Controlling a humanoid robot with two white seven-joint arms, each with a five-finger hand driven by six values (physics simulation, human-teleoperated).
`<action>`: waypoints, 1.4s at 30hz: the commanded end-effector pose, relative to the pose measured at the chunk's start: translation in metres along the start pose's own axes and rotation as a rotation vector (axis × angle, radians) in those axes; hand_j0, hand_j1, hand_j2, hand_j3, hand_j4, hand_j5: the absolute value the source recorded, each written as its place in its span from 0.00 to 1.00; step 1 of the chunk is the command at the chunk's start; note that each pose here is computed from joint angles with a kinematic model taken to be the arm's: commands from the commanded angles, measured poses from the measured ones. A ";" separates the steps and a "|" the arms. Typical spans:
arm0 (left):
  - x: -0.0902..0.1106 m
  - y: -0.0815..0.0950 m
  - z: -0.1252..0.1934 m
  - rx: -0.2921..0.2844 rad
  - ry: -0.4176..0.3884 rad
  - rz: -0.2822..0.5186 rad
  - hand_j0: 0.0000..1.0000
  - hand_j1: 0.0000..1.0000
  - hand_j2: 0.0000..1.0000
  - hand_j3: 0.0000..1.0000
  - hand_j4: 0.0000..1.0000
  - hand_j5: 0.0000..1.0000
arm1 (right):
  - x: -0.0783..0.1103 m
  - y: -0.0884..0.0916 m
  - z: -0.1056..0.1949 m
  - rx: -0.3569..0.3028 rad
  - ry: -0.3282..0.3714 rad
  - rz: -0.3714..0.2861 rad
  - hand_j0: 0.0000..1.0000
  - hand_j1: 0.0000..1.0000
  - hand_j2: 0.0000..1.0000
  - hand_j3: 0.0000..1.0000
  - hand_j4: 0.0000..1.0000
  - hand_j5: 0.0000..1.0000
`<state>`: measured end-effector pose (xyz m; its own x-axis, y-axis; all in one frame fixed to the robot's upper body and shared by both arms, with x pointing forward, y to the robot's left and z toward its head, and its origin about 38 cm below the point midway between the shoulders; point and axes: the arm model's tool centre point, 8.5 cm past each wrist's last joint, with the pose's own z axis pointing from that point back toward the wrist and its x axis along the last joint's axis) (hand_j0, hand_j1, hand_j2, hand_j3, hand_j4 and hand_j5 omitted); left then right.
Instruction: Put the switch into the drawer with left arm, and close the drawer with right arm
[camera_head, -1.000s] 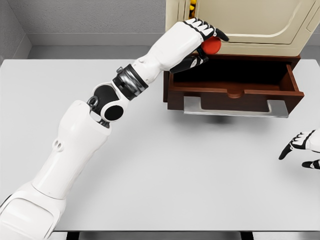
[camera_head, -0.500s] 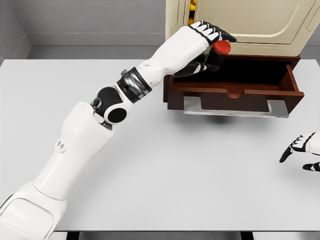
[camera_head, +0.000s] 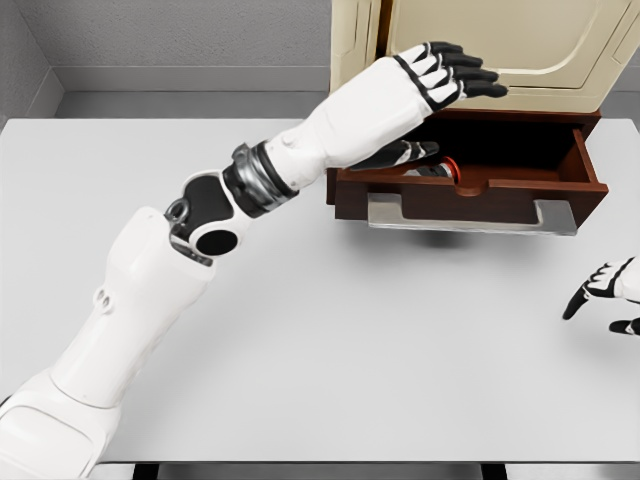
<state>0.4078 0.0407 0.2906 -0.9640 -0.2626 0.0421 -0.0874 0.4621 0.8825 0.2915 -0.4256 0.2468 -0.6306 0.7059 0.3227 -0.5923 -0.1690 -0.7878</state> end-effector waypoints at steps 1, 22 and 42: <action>0.011 0.025 0.012 0.030 -0.075 -0.021 0.90 0.90 0.90 0.90 0.90 0.90 | 0.000 -0.003 0.001 0.006 0.003 0.003 0.65 0.65 0.65 0.65 0.65 0.65; -0.078 0.107 0.355 -0.337 0.672 0.012 1.00 1.00 1.00 1.00 1.00 1.00 | 0.002 -0.012 -0.005 -0.045 -0.016 0.021 0.68 0.68 0.68 0.68 0.68 0.68; -0.077 0.098 0.352 -0.319 0.667 0.030 1.00 1.00 1.00 1.00 1.00 1.00 | 0.006 -0.010 -0.025 -0.055 -0.063 0.027 0.67 0.67 0.67 0.67 0.67 0.67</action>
<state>0.3851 0.4033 0.2090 -0.6002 -0.7598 0.2499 0.1116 0.2298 0.9668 0.3113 -0.4030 0.2548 -0.6903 0.6582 0.3004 -0.5168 -0.1580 -0.8414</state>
